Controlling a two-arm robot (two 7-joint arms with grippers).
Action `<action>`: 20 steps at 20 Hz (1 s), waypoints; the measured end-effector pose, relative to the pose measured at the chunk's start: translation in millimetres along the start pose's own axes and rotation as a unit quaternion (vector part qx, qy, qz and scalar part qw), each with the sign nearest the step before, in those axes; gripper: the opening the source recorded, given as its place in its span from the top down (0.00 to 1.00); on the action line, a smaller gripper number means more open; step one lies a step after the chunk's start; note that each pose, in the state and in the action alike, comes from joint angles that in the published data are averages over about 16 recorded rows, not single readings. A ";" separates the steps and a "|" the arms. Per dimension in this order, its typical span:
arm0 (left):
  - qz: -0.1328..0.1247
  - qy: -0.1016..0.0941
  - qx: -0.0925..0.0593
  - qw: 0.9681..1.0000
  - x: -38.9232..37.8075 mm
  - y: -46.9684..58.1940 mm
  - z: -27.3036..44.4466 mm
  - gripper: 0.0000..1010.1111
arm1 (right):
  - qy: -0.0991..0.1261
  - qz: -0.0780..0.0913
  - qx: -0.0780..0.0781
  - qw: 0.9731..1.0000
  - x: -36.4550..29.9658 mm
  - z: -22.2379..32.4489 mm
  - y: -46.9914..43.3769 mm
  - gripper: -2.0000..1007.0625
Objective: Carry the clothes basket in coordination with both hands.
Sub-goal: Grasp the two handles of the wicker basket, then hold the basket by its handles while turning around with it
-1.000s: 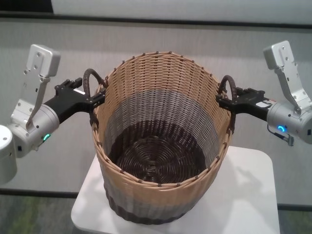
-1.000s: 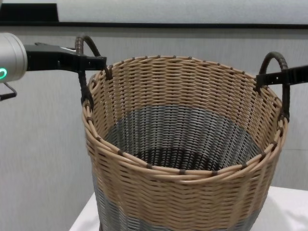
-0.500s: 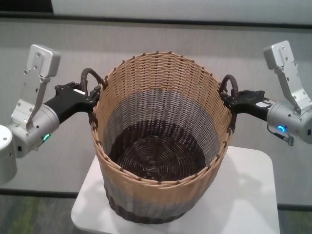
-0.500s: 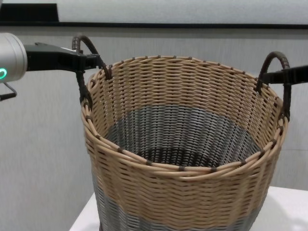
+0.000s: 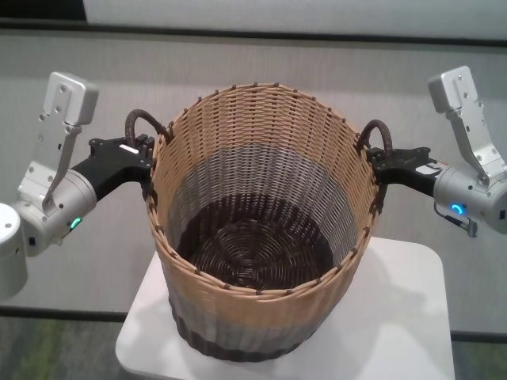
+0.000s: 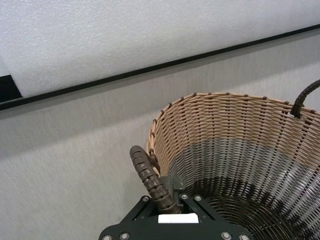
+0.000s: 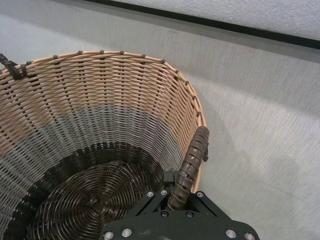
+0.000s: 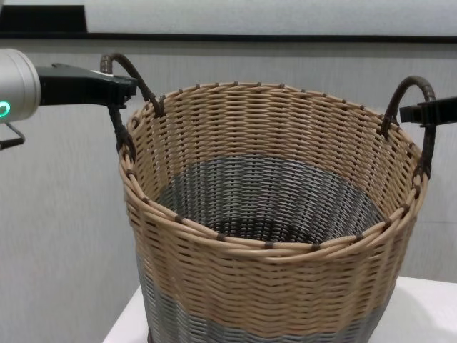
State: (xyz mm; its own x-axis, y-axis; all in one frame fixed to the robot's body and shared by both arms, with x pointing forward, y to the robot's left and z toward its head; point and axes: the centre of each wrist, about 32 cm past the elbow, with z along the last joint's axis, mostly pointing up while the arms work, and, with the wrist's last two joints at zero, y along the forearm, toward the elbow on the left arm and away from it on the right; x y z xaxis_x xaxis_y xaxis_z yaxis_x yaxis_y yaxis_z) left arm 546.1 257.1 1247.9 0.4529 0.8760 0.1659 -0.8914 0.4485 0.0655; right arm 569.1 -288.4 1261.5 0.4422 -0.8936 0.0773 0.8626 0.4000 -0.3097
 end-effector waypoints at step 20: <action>-0.004 -0.021 -0.043 0.999 -1.8 0.8 43.8 1.00 | -0.002 0.046 0.052 0.998 5.8 25.3 -18.2 0.99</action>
State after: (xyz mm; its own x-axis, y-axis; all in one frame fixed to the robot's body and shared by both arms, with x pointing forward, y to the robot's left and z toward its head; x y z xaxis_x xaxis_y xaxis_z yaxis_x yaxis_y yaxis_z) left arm 543.8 248.1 1290.8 0.4579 0.8648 0.2061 -0.8820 0.4710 -0.0167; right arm 562.2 -295.7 1291.5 0.5214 -0.8514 0.0570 0.8390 0.4992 -0.2165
